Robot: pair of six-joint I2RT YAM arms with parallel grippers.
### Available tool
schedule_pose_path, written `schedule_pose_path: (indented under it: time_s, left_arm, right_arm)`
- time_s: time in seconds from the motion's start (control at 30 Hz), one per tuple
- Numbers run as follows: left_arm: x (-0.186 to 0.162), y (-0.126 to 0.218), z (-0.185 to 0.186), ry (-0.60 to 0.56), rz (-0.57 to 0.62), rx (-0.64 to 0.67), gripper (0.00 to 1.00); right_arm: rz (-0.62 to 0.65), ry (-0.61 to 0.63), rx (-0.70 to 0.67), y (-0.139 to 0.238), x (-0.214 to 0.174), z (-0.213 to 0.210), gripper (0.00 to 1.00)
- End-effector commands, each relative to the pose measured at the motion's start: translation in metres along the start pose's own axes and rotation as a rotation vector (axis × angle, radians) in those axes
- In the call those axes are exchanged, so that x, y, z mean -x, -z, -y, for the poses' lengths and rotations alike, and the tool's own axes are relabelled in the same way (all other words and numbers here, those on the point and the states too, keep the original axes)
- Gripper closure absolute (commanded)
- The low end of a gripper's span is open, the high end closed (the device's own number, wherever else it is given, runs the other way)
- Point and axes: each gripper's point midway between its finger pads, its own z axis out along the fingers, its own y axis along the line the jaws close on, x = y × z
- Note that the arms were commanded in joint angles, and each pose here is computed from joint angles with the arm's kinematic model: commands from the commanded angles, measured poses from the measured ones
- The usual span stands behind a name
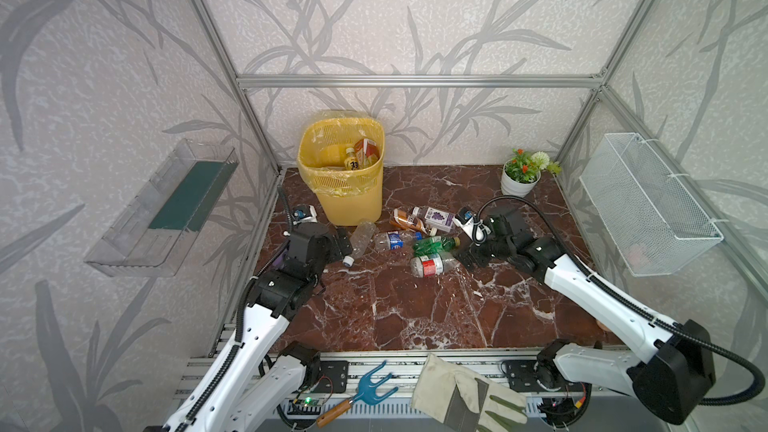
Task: Throw the plastic bottles in the bin
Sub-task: 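Lower the right gripper toward the red-labelled clear bottle and green bottle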
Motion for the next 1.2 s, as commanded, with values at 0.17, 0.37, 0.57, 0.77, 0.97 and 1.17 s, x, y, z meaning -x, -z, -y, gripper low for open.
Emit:
schedule_pose_path:
  time_s: [0.17, 0.37, 0.57, 0.77, 0.97, 1.17]
  left_arm:
    - [0.0, 0.0, -0.003, -0.011, -0.002, 0.018, 0.01]
    - [-0.001, -0.001, -0.002, -0.011, -0.009, 0.018, 0.01]
    - [0.001, 0.0, -0.002, -0.014, -0.005, 0.017, 0.01]
    - [0.001, 0.0, -0.001, -0.02, -0.006, 0.018, 0.01]
    - [0.002, 0.001, -0.001, -0.024, -0.01, 0.017, 0.01]
    - [0.0, 0.001, -0.001, -0.027, -0.016, 0.016, 0.01]
  right_arm:
    - [-0.119, 0.219, 0.053, -0.009, -0.012, -0.018, 0.01]
    - [-0.157, 0.292, 0.13, -0.027, -0.015, -0.032, 0.02]
    - [-0.171, 0.32, 0.182, -0.047, -0.014, -0.037, 0.04]
    - [-0.221, 0.326, 0.215, -0.066, -0.019, -0.039, 0.07]
    - [-0.293, 0.327, 0.239, -0.086, -0.027, -0.038, 0.09]
    - [-0.309, 0.31, 0.273, -0.103, -0.029, -0.044, 0.09]
